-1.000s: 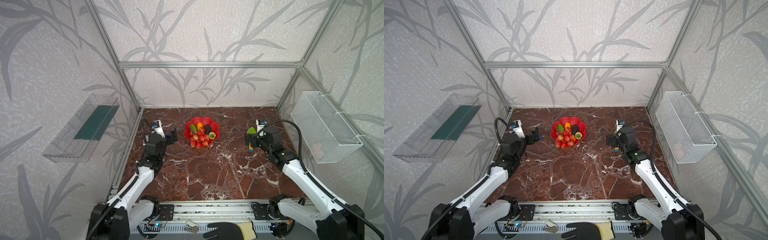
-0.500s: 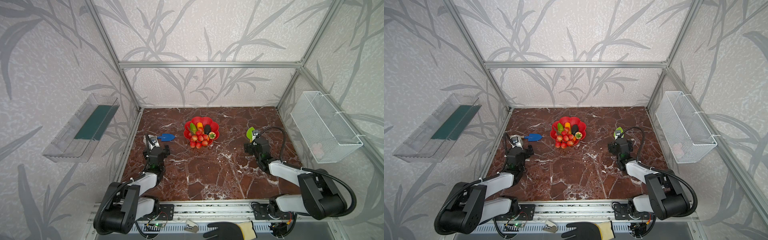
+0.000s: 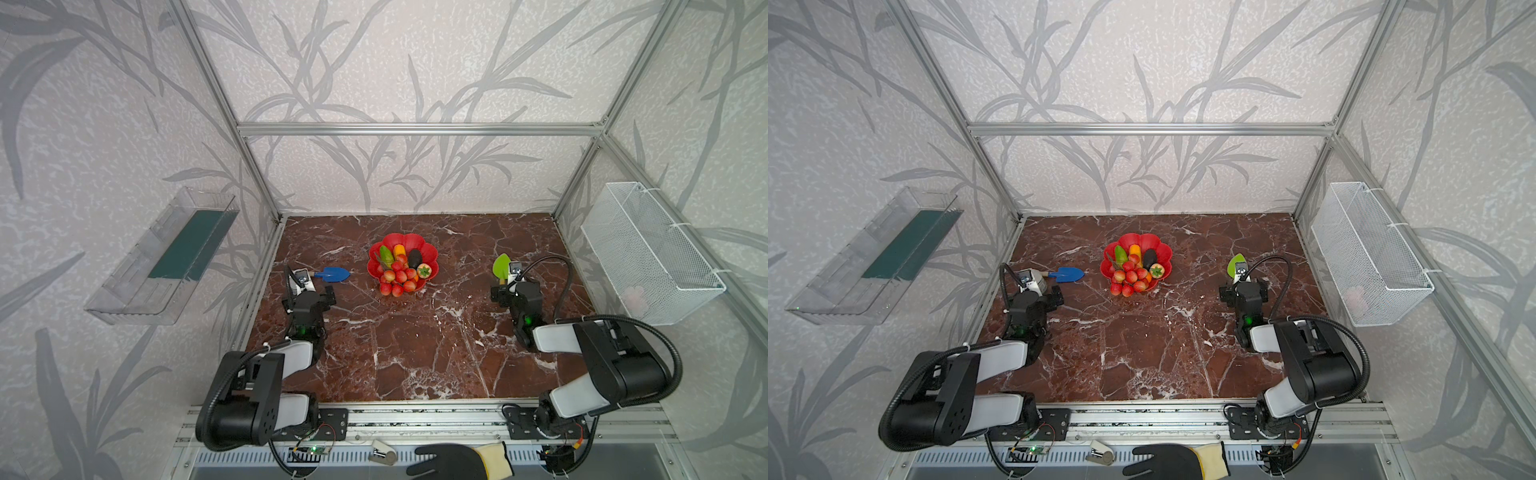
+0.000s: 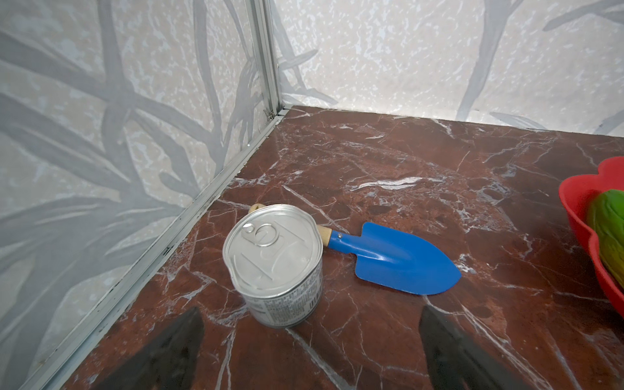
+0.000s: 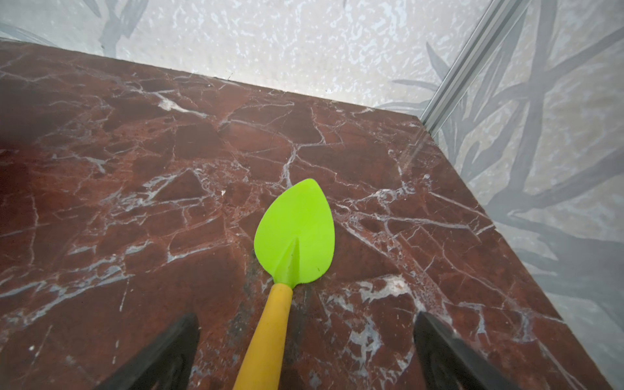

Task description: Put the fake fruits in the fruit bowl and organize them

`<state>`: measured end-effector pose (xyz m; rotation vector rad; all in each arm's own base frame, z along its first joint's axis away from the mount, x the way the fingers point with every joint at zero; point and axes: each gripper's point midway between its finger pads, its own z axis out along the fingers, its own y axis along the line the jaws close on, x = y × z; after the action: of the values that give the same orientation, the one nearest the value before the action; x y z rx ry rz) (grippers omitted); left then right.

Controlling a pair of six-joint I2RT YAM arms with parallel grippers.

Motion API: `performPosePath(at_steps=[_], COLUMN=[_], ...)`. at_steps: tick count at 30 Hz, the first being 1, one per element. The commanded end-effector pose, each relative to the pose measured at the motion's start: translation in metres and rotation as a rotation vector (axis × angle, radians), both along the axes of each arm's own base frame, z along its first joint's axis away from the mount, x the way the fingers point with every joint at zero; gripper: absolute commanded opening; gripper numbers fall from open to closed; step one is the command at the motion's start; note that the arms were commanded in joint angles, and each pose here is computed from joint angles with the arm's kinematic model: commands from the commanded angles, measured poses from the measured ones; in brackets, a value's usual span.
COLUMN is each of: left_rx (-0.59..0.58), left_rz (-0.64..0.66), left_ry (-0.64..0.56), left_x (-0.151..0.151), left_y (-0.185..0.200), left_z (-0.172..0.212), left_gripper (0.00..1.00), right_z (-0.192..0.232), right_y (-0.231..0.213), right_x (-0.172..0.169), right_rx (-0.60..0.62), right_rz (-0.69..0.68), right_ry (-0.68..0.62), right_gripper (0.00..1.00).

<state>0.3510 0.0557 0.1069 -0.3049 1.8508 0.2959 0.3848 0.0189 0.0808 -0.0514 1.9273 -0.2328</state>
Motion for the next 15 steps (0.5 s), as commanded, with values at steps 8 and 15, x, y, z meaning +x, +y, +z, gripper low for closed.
performPosePath(at_steps=[8, 15], left_rx=[-0.012, 0.005], left_rz=[0.021, -0.006], left_ry=[0.011, -0.024], left_x=[0.033, 0.035], left_y=[0.01, 0.004], left_z=[-0.009, -0.007], left_gripper=[1.0, 1.0], right_z=[0.016, 0.016], right_y=[0.007, 0.006], right_x=[0.009, 0.01], right_rx=[0.03, 0.037], right_rz=[0.052, 0.059], right_ry=[-0.083, -0.08], right_gripper=[0.99, 0.99])
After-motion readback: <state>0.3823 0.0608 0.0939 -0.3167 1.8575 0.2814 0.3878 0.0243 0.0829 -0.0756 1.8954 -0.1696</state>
